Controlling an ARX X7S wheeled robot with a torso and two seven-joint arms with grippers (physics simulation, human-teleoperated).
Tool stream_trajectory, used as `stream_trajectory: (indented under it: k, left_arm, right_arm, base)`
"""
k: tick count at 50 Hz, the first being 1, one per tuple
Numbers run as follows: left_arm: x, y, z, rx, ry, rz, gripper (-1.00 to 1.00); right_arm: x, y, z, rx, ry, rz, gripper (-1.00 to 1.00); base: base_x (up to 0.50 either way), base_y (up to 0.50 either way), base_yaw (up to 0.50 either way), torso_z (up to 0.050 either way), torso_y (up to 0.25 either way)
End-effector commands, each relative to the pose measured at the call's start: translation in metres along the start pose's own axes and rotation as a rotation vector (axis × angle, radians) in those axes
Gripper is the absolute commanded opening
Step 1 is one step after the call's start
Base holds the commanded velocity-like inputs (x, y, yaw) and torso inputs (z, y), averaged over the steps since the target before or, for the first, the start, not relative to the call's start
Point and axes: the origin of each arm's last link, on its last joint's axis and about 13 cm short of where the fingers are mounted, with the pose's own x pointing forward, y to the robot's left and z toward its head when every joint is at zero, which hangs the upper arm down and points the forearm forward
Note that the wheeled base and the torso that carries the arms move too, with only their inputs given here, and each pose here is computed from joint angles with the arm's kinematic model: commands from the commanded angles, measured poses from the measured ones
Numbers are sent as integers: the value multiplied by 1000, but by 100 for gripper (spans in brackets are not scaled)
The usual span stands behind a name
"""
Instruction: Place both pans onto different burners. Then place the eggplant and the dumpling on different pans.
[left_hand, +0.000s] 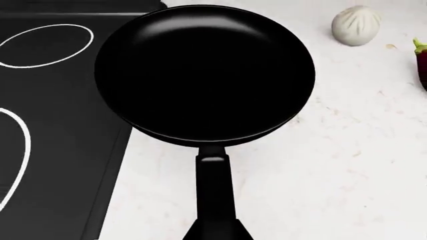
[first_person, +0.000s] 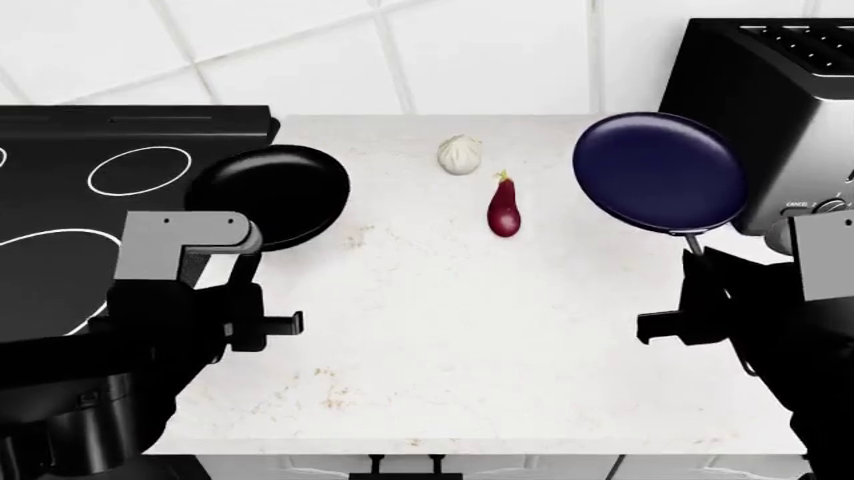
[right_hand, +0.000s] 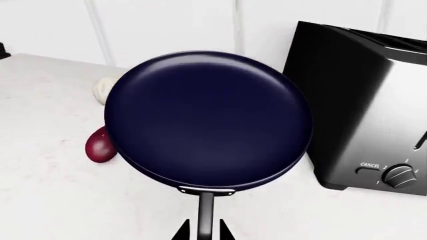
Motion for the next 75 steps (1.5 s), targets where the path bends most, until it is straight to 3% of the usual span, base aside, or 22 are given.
stream_trajectory:
  k: [1, 18, 75]
  left_arm:
    - [-8, 3, 11, 14, -92, 30, -100]
    - [-17, 5, 14, 45, -152, 33, -100]
    - [-19, 6, 13, 46, -153, 32, -100]
  right_arm:
    - [-3, -5, 11, -6, -75, -51, -100]
    - [-4, -2, 11, -16, -85, -25, -100]
    - [-3, 1, 13, -16, -90, -5, -100]
  base:
    - [0, 0, 0, 0, 0]
    - [0, 11, 0, 1, 4]
    - [0, 499, 0, 1, 3]
